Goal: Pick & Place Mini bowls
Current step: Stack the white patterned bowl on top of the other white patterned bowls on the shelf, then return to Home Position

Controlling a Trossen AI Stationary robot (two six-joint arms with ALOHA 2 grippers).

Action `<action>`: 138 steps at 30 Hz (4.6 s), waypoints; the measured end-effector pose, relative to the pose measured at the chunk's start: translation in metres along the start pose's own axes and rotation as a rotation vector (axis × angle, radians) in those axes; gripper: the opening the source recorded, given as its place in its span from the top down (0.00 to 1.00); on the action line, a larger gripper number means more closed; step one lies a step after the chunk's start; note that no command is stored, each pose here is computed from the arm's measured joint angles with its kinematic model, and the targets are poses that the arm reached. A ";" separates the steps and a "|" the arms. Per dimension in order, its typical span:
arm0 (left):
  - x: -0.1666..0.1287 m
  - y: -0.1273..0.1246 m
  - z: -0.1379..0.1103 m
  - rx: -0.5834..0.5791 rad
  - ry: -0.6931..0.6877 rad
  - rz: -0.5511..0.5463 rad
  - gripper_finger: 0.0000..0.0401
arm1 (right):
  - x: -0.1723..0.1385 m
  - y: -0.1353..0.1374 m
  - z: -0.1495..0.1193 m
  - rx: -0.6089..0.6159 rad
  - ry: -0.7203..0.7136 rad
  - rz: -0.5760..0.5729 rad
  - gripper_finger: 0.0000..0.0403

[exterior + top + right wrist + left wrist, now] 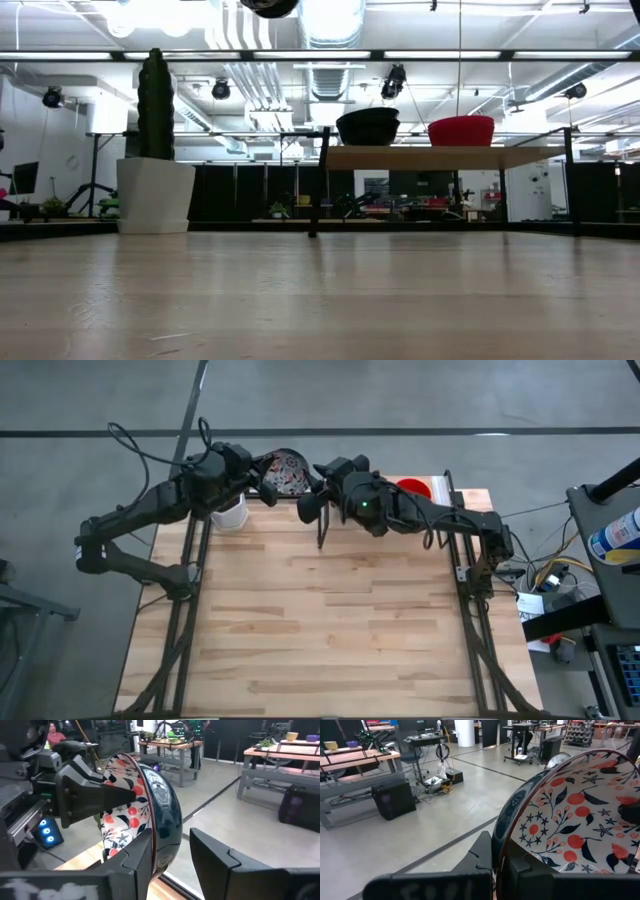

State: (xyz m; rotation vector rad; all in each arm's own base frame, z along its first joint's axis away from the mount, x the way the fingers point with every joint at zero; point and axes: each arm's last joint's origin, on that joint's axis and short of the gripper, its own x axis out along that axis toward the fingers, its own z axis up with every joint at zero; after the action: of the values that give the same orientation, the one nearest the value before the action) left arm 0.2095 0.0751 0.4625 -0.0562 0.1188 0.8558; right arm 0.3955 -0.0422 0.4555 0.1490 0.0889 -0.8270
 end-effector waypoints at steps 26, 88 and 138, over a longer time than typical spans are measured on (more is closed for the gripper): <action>-0.004 -0.003 0.004 -0.046 -0.025 -0.046 0.81 | 0.011 -0.008 -0.001 0.003 0.021 0.033 0.98; -0.038 0.018 0.025 -0.136 -0.178 -0.096 0.66 | 0.057 -0.195 -0.049 0.308 0.992 -0.098 0.98; -0.037 0.018 0.012 -0.082 -0.056 -0.096 0.67 | 0.071 -0.195 -0.051 0.295 0.890 -0.008 0.85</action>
State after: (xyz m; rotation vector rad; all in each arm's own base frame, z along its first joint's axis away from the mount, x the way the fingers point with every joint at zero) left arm 0.1732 0.0603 0.4793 -0.1137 0.0284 0.7658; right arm 0.2980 -0.2157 0.3770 0.7896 0.8048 -0.7265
